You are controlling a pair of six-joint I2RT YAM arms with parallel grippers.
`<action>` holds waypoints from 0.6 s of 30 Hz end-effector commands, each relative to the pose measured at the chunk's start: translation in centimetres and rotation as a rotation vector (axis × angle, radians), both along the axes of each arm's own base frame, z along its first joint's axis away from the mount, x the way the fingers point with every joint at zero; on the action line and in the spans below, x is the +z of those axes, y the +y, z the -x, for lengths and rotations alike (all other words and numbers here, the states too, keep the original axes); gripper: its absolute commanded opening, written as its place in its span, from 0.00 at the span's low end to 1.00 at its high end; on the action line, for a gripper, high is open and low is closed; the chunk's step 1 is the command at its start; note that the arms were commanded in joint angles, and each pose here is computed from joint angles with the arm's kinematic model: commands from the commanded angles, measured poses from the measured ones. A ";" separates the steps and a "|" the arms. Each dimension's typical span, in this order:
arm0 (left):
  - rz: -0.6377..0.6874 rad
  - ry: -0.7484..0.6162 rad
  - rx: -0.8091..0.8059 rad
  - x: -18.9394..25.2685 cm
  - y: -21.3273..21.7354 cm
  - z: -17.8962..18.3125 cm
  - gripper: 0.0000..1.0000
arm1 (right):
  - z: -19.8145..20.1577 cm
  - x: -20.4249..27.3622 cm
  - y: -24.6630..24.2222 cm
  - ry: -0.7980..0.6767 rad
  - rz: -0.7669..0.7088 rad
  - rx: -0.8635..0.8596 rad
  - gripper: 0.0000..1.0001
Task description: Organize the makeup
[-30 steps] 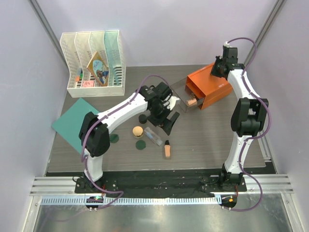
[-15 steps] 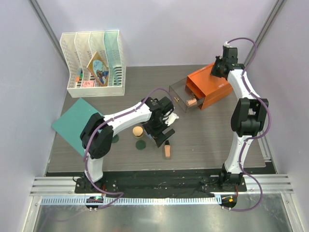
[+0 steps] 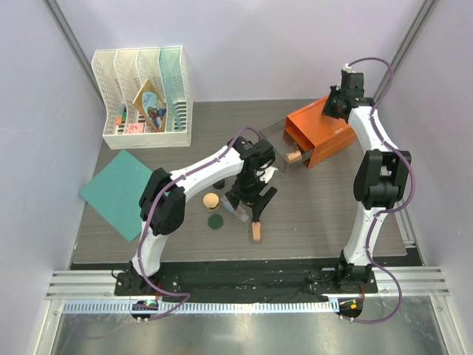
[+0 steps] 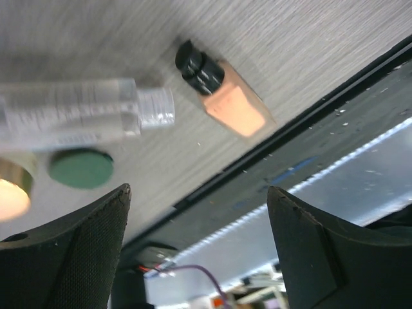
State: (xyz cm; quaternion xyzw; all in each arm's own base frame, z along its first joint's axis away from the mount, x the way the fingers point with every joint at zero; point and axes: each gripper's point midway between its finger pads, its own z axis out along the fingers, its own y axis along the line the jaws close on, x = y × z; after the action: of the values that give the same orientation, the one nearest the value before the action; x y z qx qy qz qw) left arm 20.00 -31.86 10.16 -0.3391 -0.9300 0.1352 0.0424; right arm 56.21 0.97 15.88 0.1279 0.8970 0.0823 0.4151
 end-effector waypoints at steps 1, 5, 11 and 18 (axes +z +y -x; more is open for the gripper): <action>-0.017 0.069 0.170 2.2 -0.5 1.0 0.86 | 9.6 -13.7 3.3 0.534 -0.076 0.075 0.01; -0.001 0.078 0.199 1.4 -1.2 0.9 0.88 | 9.5 -13.6 3.2 0.529 -0.071 0.076 0.01; -0.029 0.083 0.196 -0.2 -1.1 1.2 0.88 | 9.0 -13.2 3.2 0.514 -0.073 0.071 0.01; -0.013 0.013 0.226 -1.8 -2.1 0.4 0.88 | 8.6 -12.2 3.6 0.491 -0.094 0.074 0.01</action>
State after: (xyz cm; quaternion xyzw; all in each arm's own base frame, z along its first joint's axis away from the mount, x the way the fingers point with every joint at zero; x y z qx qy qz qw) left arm 18.87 -32.41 8.71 -0.2393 -0.9607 0.1230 0.0683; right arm 56.29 0.98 16.13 0.1284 0.8962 0.0829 0.4166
